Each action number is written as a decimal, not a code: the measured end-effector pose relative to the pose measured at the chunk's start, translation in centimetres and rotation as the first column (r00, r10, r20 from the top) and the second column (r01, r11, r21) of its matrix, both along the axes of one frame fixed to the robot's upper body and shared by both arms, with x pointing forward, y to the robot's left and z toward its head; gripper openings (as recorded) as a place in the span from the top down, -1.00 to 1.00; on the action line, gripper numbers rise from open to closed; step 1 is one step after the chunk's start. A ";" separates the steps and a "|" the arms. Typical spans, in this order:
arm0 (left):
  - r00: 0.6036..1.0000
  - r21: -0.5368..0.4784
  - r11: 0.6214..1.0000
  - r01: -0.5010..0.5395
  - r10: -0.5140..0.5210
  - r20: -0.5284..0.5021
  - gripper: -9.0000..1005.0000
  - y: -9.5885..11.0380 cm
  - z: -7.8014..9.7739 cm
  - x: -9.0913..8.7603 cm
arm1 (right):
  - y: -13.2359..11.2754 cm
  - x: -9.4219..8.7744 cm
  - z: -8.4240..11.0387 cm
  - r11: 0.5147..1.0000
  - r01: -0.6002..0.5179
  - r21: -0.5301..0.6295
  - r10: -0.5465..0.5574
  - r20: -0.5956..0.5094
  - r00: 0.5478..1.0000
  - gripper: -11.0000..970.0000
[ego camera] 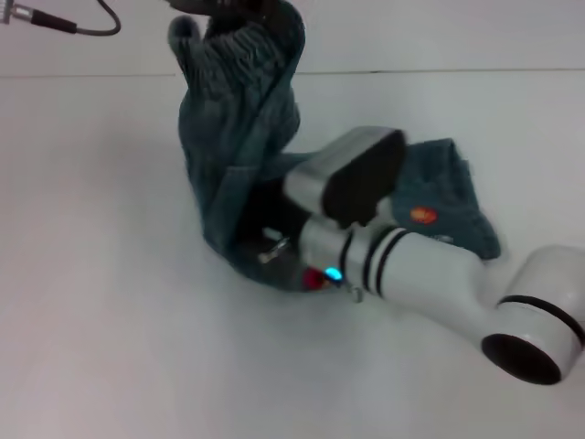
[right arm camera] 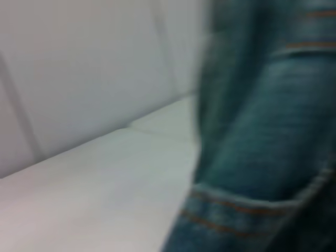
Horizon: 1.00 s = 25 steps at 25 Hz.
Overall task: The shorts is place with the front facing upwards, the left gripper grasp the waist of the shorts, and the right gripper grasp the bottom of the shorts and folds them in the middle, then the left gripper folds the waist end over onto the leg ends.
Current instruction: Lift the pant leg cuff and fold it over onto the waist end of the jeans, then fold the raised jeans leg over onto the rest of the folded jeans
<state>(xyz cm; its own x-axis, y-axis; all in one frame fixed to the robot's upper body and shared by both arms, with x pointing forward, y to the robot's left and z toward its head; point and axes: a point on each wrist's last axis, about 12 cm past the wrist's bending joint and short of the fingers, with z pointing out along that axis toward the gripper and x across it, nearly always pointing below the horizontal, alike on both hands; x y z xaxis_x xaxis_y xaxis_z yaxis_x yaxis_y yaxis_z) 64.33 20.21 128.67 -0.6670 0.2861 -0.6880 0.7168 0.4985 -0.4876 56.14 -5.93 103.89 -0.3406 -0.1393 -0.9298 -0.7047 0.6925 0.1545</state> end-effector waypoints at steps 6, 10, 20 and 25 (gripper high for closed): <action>1.000 -0.004 1.000 0.007 -0.007 0.001 0.89 -0.1 0.0 -0.1 | 2.9 -0.6 1.2 0.987 -0.156 -0.026 0.156 -0.010 0.988 0.95; 1.000 -0.006 1.000 -0.007 0.007 -0.006 0.89 0.2 -0.4 -0.1 | 2.9 -0.5 1.2 0.986 -0.163 -0.018 0.163 -0.027 0.986 0.95; 0.999 -0.018 1.000 -0.021 0.021 -0.024 0.89 0.7 -1.5 -0.4 | -3.7 -0.6 -2.1 0.998 -0.053 -0.036 0.050 -0.080 0.996 0.96; 0.999 -0.051 0.999 -0.010 0.008 -0.038 0.89 0.5 -2.2 -0.8 | -8.2 0.4 -2.4 0.998 0.032 0.052 -0.026 -0.108 0.994 0.96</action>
<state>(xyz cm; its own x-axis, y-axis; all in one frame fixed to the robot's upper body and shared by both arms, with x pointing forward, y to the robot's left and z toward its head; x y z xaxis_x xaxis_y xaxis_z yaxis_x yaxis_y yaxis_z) 63.50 20.68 126.51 -0.6949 0.2449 -0.6761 0.6931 0.4787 -0.5389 56.52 -14.14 101.49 -0.4420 -0.0787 -0.8935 -0.6618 0.7010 0.2657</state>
